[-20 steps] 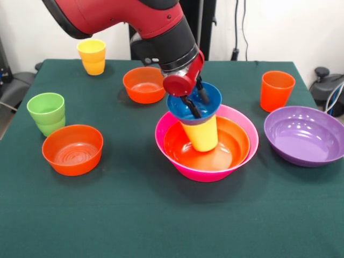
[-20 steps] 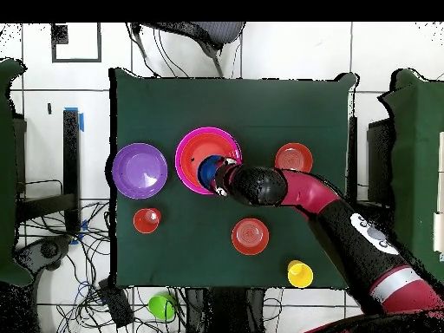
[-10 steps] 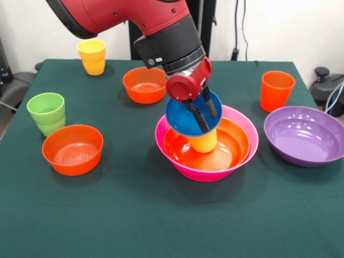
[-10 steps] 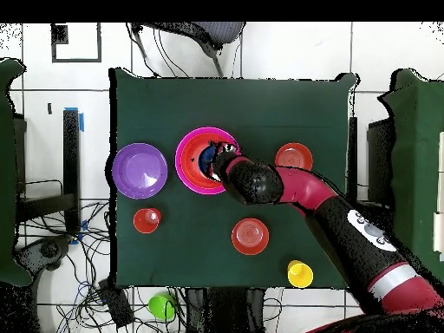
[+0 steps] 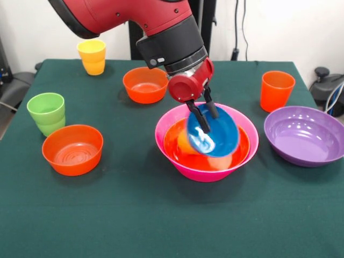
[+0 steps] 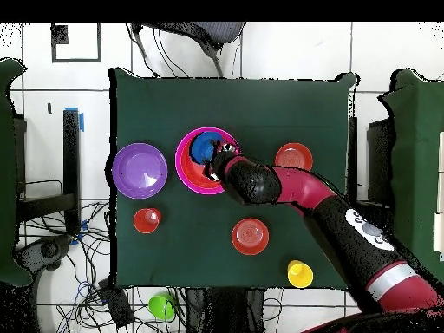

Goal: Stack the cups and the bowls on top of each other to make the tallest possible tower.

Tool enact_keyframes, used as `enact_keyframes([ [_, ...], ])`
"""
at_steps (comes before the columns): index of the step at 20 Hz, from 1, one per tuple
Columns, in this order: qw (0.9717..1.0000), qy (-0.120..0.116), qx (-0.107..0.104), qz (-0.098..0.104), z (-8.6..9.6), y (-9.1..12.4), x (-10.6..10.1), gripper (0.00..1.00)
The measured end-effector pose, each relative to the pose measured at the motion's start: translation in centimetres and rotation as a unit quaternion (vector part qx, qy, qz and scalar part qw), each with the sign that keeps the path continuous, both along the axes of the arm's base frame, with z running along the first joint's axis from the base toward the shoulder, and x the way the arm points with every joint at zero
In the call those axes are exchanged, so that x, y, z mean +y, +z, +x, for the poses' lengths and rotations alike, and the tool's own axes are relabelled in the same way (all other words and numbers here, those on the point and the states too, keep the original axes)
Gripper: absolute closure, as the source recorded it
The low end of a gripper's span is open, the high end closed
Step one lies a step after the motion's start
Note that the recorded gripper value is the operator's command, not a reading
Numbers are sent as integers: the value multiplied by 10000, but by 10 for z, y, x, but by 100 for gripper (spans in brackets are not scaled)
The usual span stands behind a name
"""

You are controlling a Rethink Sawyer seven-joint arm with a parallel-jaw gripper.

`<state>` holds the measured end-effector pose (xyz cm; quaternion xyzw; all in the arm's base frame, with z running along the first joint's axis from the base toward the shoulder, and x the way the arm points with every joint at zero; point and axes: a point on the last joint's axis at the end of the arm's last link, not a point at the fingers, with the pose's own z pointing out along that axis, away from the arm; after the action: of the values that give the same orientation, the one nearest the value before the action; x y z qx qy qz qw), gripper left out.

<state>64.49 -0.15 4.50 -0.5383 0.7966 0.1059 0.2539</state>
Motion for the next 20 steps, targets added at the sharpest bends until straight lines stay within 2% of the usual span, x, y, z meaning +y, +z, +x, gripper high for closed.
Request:
enact_keyframes([
  [13, 9995, 217, 121, -218, -9, -8, 21, 0],
  [20, 9991, 252, 128, -311, -8, -10, 24, 0],
])
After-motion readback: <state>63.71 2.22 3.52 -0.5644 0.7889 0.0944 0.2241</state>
